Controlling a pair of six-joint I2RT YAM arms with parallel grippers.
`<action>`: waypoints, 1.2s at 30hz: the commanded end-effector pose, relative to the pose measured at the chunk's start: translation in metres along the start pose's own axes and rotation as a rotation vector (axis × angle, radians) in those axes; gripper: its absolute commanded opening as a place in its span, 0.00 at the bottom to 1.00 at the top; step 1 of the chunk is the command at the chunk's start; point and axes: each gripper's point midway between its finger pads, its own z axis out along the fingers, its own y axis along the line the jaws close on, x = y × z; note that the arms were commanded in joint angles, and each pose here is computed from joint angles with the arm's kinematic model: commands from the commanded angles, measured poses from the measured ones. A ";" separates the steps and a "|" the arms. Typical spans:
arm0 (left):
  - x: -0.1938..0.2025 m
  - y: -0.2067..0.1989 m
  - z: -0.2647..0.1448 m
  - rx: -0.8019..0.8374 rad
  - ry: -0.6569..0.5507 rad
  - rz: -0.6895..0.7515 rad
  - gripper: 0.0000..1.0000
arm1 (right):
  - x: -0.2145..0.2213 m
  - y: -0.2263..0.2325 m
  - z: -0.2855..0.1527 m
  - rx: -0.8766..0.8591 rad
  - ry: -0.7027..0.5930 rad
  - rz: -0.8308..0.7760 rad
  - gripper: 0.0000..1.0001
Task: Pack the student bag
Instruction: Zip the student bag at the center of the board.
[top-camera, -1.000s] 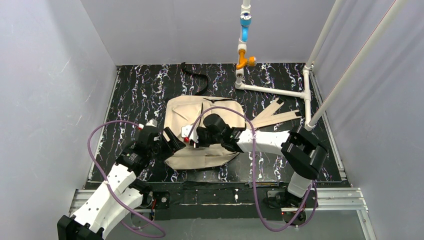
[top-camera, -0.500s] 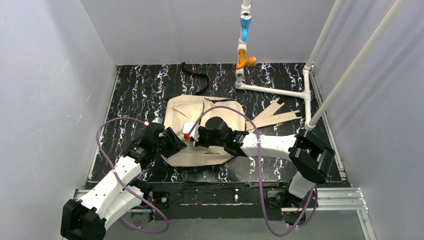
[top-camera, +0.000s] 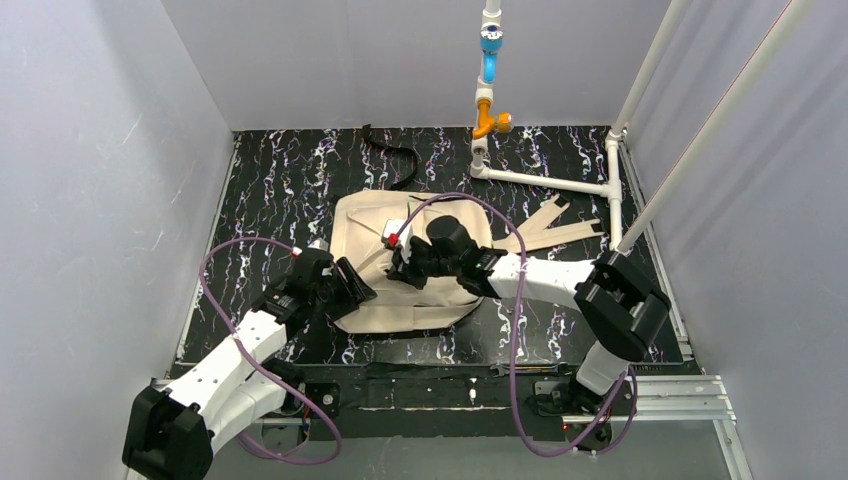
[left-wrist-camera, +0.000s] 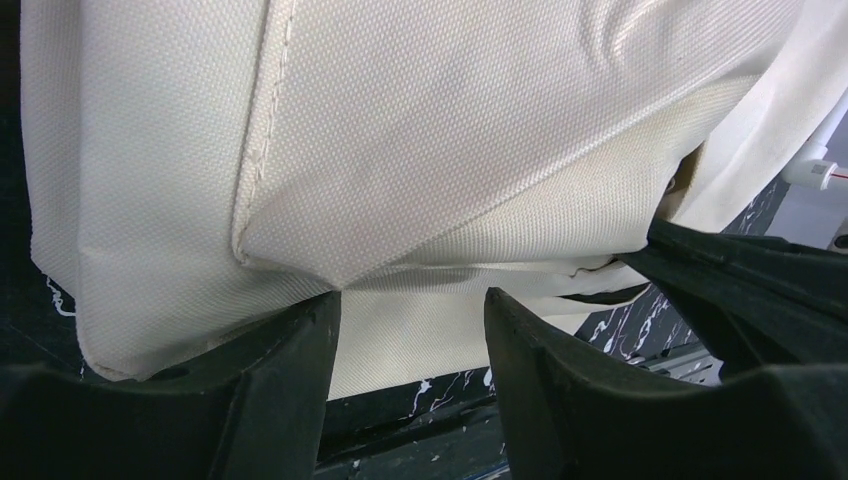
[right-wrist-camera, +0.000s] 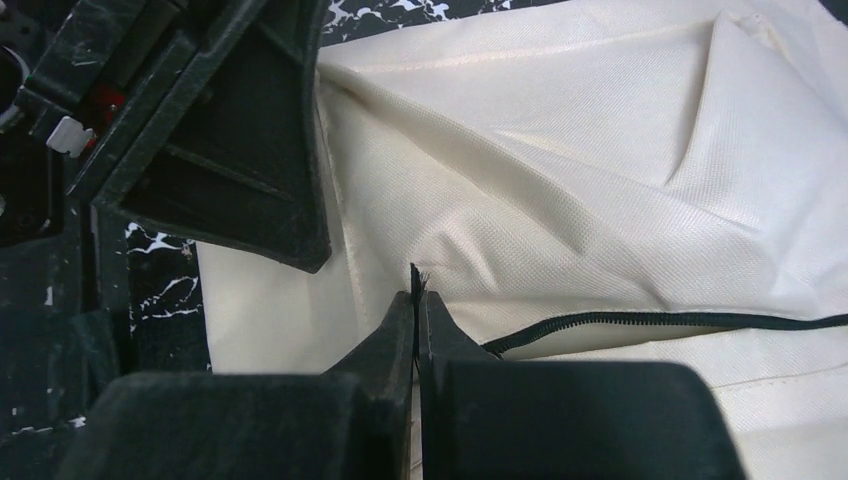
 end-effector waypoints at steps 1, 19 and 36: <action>-0.002 0.020 0.003 -0.073 -0.033 0.014 0.54 | -0.039 -0.022 -0.001 -0.021 -0.172 0.128 0.08; 0.000 0.026 0.007 -0.103 -0.019 0.008 0.64 | -0.029 -0.040 0.011 -0.019 -0.143 0.267 0.01; 0.013 0.097 0.015 -0.475 0.039 0.008 0.53 | -0.104 -0.139 -0.016 0.450 -0.304 0.372 0.01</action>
